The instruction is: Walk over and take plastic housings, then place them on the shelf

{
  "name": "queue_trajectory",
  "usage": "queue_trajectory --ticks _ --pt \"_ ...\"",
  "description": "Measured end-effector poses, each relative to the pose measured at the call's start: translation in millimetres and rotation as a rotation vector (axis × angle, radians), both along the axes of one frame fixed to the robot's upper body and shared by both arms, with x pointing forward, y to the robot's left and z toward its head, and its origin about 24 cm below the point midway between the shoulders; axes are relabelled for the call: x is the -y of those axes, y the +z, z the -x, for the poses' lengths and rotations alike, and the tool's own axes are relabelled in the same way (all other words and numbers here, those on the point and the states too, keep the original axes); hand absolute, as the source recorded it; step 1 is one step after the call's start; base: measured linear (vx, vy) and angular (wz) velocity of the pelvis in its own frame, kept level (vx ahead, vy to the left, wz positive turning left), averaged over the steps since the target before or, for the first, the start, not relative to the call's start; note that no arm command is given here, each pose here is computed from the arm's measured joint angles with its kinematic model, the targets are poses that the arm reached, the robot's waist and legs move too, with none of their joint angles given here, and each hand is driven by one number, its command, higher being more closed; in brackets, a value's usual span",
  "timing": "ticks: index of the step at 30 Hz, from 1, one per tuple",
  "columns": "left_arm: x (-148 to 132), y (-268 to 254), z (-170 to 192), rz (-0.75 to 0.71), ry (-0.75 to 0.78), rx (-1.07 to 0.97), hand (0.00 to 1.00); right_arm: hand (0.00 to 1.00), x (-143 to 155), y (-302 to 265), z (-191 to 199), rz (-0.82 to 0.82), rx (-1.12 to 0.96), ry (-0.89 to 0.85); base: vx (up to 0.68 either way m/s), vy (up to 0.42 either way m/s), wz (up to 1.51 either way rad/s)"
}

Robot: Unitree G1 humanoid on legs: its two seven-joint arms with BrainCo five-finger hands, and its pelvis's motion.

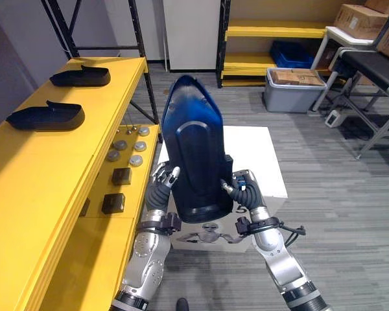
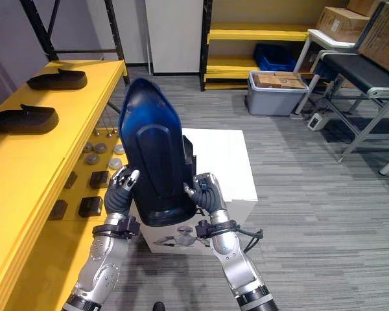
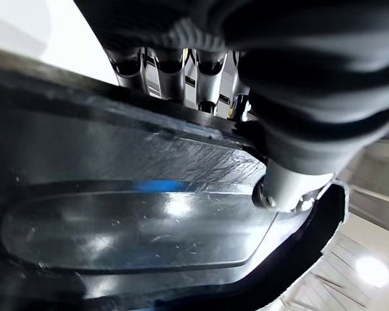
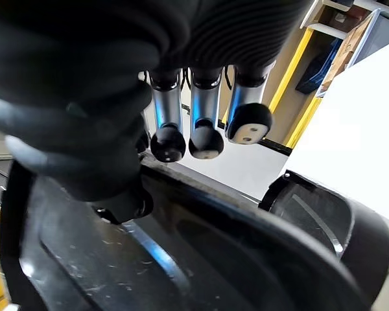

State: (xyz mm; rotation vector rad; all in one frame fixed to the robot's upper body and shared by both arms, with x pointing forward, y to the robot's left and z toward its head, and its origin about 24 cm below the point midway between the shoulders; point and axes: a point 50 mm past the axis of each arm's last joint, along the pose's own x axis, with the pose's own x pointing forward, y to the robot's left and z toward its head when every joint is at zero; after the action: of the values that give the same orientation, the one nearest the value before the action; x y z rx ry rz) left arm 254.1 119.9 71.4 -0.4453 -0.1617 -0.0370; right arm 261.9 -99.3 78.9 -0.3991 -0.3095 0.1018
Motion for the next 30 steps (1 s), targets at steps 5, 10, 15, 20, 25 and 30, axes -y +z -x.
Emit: queue_trajectory --ticks 5,10,15,20,25,30 --pt "-1 -2 0 -0.006 0.006 -0.013 1.00 0.00 -1 1 0 -0.004 0.012 0.009 0.00 0.000 0.00" --pt "0 -3 0 -0.022 0.007 -0.023 1.00 0.00 1 5 0 -0.041 0.015 0.016 0.00 0.000 0.00" --pt "1 -1 0 -0.057 0.019 -0.007 1.00 0.00 7 22 -1 -0.224 0.038 0.054 0.00 0.000 0.00" --pt "-2 -2 6 -0.109 0.027 0.008 1.00 0.00 31 47 1 -0.429 0.128 0.055 0.00 0.000 0.00" --pt "-39 -12 22 -0.172 0.174 -0.038 1.00 0.00 119 45 15 -0.573 0.222 -0.268 0.00 0.000 0.00" --pt "-62 -7 34 -0.191 0.277 -0.026 1.00 0.00 164 -27 39 -0.563 -0.037 -0.528 0.00 0.000 0.00"
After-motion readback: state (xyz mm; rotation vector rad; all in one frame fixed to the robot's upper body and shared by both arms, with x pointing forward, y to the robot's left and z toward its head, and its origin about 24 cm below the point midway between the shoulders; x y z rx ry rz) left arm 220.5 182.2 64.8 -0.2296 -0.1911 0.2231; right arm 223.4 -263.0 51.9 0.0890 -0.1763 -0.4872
